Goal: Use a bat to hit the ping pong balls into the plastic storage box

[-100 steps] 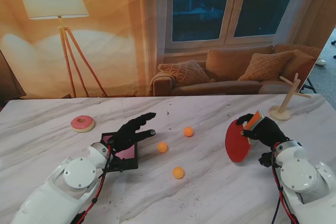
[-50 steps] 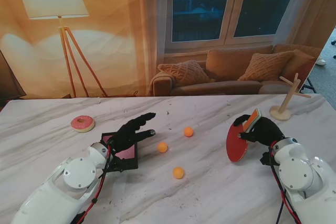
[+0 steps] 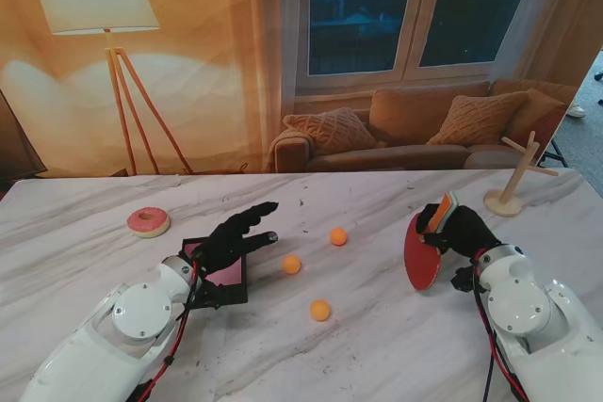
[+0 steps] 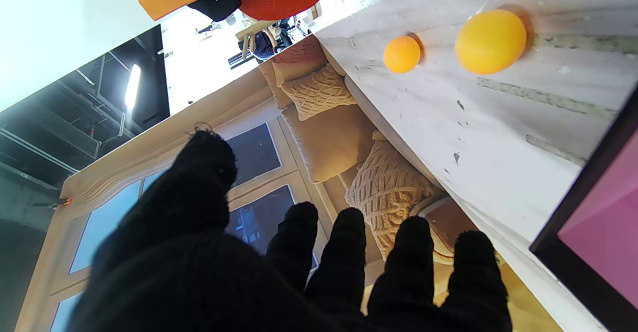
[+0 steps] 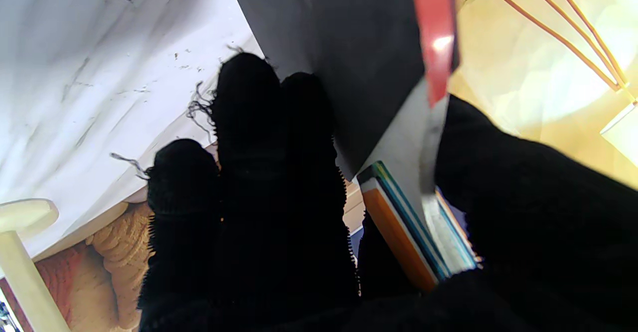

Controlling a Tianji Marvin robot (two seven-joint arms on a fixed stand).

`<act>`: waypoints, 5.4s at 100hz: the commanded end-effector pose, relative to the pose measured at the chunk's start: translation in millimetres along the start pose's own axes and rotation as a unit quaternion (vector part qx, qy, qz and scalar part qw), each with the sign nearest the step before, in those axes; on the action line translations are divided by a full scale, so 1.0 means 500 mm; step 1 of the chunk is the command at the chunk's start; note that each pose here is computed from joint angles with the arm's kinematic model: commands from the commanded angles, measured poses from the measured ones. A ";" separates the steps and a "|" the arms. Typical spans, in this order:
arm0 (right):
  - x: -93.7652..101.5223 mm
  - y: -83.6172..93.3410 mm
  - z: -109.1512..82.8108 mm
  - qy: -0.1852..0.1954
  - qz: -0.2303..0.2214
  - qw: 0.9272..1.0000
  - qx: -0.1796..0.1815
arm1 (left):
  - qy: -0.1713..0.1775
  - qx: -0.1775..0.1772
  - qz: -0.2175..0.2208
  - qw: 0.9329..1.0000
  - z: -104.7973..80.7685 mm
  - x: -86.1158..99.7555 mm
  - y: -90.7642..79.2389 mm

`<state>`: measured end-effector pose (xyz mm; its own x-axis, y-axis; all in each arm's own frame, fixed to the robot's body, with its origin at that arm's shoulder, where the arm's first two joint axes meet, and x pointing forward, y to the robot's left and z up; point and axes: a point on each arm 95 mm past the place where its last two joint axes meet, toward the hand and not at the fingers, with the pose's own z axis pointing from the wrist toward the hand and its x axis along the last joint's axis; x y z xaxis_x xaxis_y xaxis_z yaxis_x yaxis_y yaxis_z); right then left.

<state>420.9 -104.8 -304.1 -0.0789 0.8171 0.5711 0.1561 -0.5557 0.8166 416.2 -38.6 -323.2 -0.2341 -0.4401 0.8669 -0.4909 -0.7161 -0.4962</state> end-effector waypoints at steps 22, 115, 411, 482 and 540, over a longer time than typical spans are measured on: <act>0.020 -0.018 -0.004 -0.014 0.061 0.998 0.001 | 0.001 -0.006 -0.004 1.000 0.000 0.005 0.003; 0.112 -0.038 -0.006 0.005 0.227 0.973 -0.047 | 0.024 -0.056 0.035 0.998 0.073 0.046 -0.048; 0.110 -0.037 -0.078 -0.003 0.291 0.954 -0.071 | -0.042 -0.240 0.309 0.919 0.323 0.025 0.141; 0.111 -0.042 -0.074 -0.013 0.298 0.952 -0.065 | -0.036 -0.226 0.350 0.908 0.325 -0.003 0.162; 0.108 -0.044 -0.071 -0.013 0.301 0.951 -0.066 | -0.007 -0.207 0.379 0.902 0.341 -0.010 0.167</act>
<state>378.6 -56.7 -286.8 0.0045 0.3557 0.9346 0.0286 -0.9343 0.3554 520.1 -184.3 -378.1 -0.6148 -0.7355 0.2845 -0.4683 0.0501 -0.8822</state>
